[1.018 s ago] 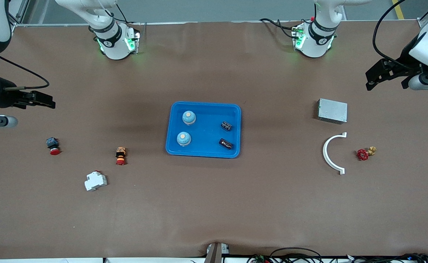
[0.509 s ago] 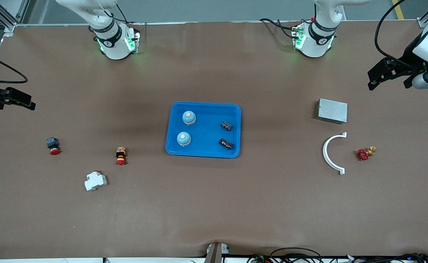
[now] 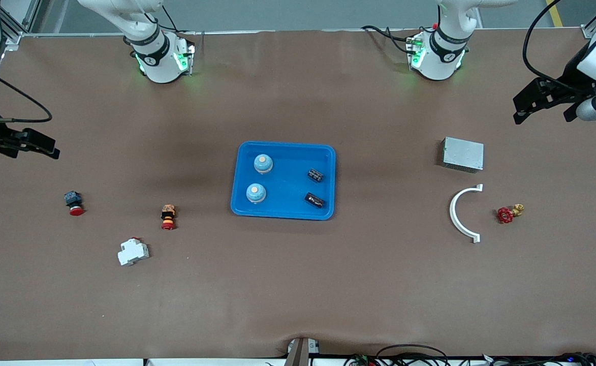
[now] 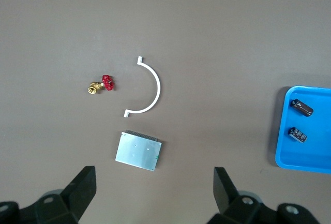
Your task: Place electrolytic capacitor and blue bell in tray
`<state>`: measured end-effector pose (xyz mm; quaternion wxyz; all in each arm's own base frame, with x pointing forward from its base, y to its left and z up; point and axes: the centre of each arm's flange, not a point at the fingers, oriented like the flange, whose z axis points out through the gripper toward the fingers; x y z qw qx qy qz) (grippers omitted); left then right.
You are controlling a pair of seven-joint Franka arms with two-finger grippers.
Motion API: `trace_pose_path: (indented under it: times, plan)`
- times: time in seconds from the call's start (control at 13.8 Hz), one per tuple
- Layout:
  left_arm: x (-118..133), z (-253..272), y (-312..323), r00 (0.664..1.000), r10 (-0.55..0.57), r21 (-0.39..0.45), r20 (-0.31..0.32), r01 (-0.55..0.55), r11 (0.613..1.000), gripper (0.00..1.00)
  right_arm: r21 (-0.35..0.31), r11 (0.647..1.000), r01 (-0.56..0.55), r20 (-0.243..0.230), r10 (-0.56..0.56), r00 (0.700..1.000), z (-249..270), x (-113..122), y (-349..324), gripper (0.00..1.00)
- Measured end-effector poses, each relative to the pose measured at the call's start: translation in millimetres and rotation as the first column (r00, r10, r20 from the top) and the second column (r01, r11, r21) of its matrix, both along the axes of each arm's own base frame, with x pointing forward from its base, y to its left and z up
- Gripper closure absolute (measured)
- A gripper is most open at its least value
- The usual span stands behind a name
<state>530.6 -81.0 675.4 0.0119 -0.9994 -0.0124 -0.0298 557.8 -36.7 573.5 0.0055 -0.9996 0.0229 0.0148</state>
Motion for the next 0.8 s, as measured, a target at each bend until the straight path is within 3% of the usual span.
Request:
trace_pose_path:
  times: [0.29,0.8]
  plan:
    - [-0.3,-0.2,1.2,1.000,0.002,0.001,-0.004,-0.002,1.000,0.00,-0.004,1.000,-0.017,0.036,0.017,0.999,12.0,-16.8,2.3,0.00]
    - [-0.5,-0.4,1.2,1.000,0.002,0.001,-0.006,-0.002,1.000,0.00,-0.003,0.999,-0.037,0.037,0.037,0.999,13.9,-17.9,-2.2,0.00]
